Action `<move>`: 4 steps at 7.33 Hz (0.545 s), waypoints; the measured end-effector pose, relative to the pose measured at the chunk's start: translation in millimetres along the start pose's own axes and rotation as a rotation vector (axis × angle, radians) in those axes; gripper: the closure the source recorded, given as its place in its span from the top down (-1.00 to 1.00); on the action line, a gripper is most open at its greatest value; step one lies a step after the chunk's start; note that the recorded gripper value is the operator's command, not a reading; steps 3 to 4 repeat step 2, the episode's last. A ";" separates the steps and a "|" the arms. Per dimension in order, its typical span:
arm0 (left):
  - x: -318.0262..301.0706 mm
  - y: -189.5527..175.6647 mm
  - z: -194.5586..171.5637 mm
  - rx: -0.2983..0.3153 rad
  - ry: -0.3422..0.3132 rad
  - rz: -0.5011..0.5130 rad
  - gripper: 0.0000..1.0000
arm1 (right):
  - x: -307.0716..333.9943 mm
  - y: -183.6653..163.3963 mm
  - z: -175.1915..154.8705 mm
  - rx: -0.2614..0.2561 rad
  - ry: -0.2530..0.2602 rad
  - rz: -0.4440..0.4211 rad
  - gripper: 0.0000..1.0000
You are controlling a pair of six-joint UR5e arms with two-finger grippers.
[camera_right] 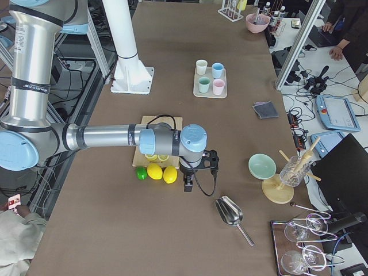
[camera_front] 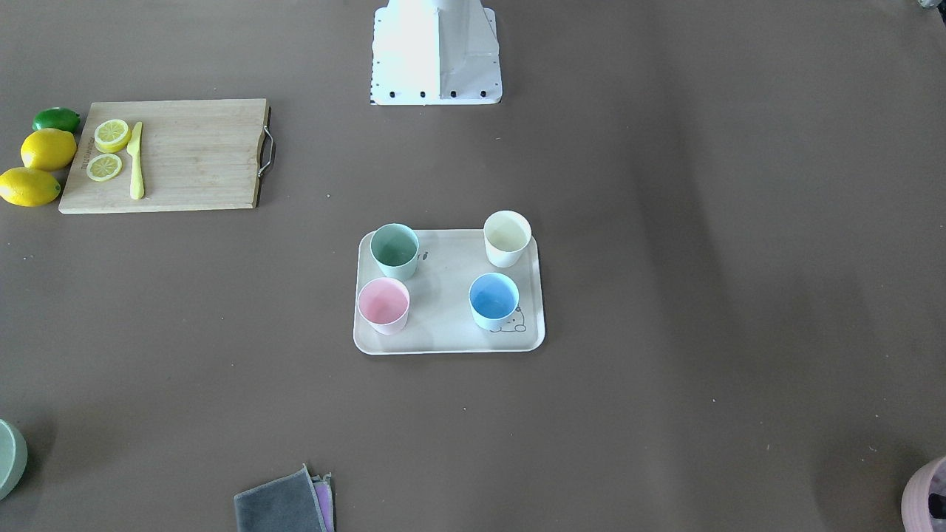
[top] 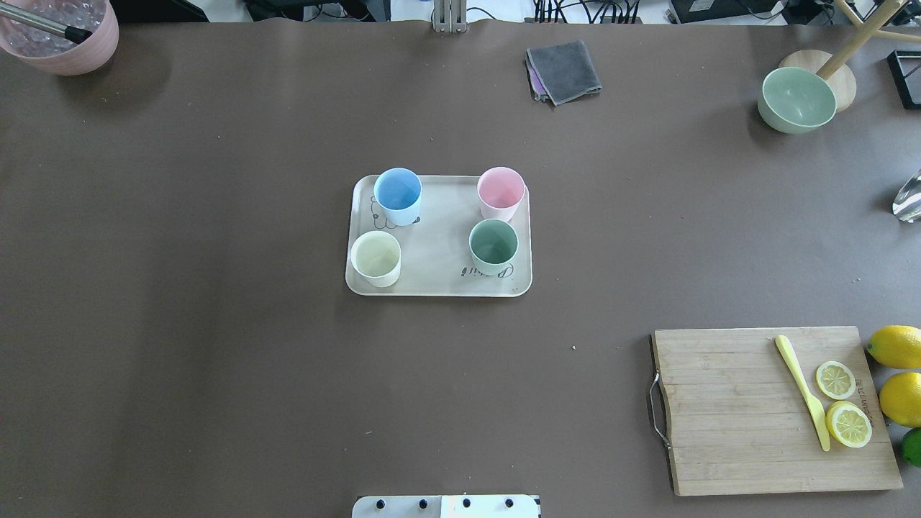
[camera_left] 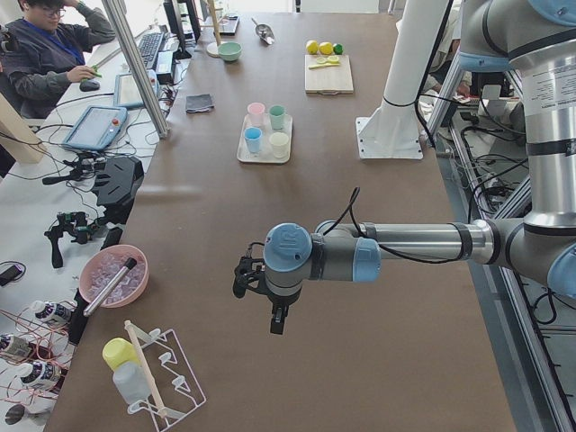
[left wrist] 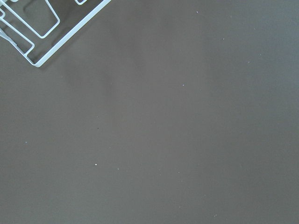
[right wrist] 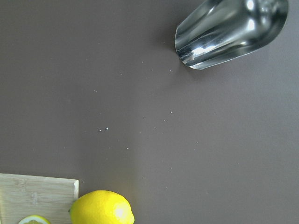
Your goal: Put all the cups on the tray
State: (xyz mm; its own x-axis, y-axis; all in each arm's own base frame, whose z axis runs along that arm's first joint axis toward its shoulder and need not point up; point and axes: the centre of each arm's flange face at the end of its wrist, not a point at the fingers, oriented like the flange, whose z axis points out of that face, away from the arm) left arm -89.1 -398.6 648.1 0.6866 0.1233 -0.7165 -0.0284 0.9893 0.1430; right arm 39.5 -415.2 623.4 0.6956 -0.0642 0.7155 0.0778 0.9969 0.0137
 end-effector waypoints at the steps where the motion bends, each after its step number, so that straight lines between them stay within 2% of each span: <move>1: -0.2 0.1 0.0 0.000 -0.001 -0.001 0.97 | -0.6 -0.2 -0.5 0.001 0.000 -0.001 1.00; 4: -0.2 0.1 0.0 0.000 -0.001 -0.001 0.97 | -1.3 -0.2 -1.3 0.003 -0.001 -0.003 1.00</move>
